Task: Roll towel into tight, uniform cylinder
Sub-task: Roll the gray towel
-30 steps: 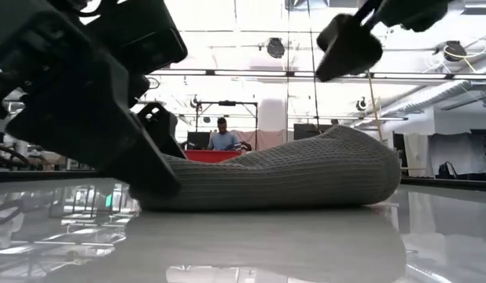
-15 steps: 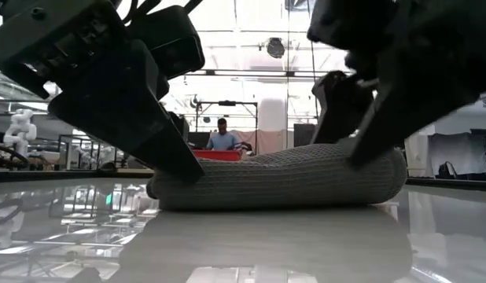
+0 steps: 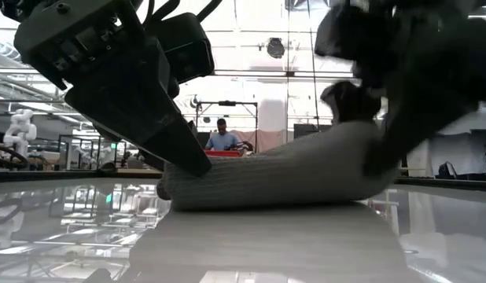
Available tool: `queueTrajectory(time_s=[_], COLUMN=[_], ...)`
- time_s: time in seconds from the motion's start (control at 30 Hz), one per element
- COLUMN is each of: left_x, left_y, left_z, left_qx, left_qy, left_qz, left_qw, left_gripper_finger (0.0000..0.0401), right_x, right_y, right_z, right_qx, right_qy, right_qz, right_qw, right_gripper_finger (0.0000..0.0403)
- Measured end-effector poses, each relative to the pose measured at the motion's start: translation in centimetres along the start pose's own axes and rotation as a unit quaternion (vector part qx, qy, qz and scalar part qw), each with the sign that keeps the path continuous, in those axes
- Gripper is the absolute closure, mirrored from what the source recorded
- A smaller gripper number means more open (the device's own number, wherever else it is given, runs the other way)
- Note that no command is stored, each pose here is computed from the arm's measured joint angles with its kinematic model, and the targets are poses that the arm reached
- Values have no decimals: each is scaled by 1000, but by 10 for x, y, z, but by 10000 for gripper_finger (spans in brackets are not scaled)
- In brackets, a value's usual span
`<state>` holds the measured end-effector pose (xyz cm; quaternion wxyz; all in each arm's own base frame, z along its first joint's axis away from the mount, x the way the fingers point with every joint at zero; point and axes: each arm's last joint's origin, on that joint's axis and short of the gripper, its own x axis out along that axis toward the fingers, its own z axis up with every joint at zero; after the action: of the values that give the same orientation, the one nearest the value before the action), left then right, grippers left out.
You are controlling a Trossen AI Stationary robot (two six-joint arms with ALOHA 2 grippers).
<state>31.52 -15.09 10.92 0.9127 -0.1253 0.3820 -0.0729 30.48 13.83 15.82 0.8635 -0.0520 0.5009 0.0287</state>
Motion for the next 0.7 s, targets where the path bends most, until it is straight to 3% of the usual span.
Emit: queueTrajectory(time_s=[0.27,0.5,0.7], left_x=[0,0,0], left_y=[0,1,1], left_z=[0,0,0], left_qx=[0,-2,-2], left_qy=[2,3,3], left_qz=[-7,-7,-7], left_qw=[1000,1000,1000], left_gripper_finger=[60,60,60], right_x=[-43,-27,-12], right_y=[11,26,20], right_z=[3,4,3], right_qx=[-45,-88,-87], right_qy=[-45,-61,-52], right_qz=[29,39,3], right_qw=[998,993,995], right_gripper_finger=[52,49,49])
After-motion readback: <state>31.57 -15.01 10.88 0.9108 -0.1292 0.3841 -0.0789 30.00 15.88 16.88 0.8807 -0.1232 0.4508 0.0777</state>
